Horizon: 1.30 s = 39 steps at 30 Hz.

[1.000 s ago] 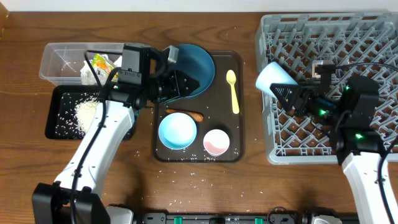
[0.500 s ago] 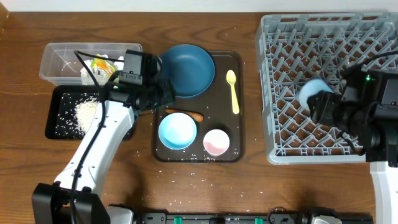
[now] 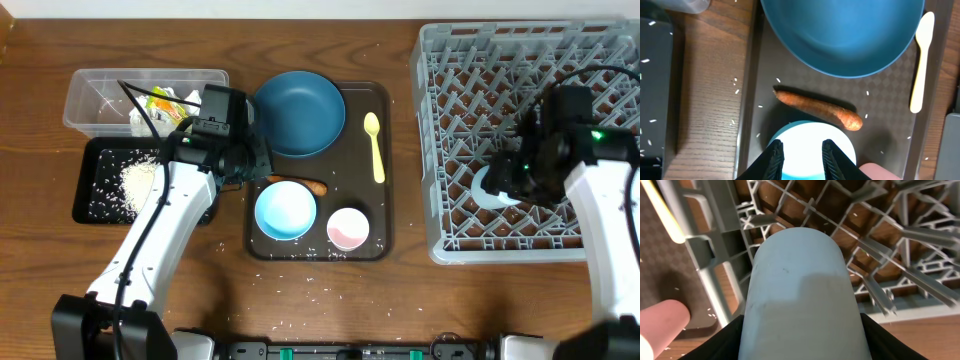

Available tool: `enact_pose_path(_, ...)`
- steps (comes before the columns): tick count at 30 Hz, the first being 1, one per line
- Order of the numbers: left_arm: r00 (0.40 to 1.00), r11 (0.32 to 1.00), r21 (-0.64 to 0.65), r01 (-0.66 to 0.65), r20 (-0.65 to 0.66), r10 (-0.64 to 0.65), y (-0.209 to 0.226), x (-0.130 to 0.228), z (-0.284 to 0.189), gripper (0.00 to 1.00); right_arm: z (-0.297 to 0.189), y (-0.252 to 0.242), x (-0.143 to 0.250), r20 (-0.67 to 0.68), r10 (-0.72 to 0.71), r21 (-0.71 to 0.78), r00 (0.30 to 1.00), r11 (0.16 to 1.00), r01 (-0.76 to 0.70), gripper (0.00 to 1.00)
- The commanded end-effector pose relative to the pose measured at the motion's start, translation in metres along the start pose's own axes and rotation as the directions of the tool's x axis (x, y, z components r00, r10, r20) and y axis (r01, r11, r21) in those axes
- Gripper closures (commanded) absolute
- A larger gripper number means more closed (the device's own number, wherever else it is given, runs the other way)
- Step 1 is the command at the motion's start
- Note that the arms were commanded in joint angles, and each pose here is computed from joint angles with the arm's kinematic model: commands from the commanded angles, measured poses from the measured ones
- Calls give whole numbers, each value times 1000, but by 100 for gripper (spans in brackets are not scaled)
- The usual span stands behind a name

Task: Sort waste into correct bins and load items into the dishwasher rack
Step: 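Carry the blue cup right and place it upside down in the rack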

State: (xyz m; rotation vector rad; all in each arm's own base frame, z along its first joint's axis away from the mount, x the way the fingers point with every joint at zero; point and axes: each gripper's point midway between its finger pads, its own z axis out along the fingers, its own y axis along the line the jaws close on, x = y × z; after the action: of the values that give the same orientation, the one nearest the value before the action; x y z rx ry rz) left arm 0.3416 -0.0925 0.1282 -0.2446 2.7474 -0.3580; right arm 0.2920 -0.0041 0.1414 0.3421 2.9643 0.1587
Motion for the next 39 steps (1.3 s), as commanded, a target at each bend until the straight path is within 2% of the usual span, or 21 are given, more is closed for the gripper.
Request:
enact_pose_path(1,999,999,-25,-26,17,26,4,-5,-2,71,8,11,-5,-13,-57,-29,998,998,56,50)
enact_pose_path(22,999,999,-27,-29,18,30,4,-5,-2,71,-5,53,-25,86,-191,-55,978,979,196,50)
enact_pose_path(31,999,999,-27,-29,18,30,4,-5,-2,71,-6,55,-17,64,-230,-1,971,973,230,50)
enact_pose_path(39,999,999,-29,-29,14,29,5,-4,-2,71,4,45,-8,-6,-224,44,975,974,224,50)
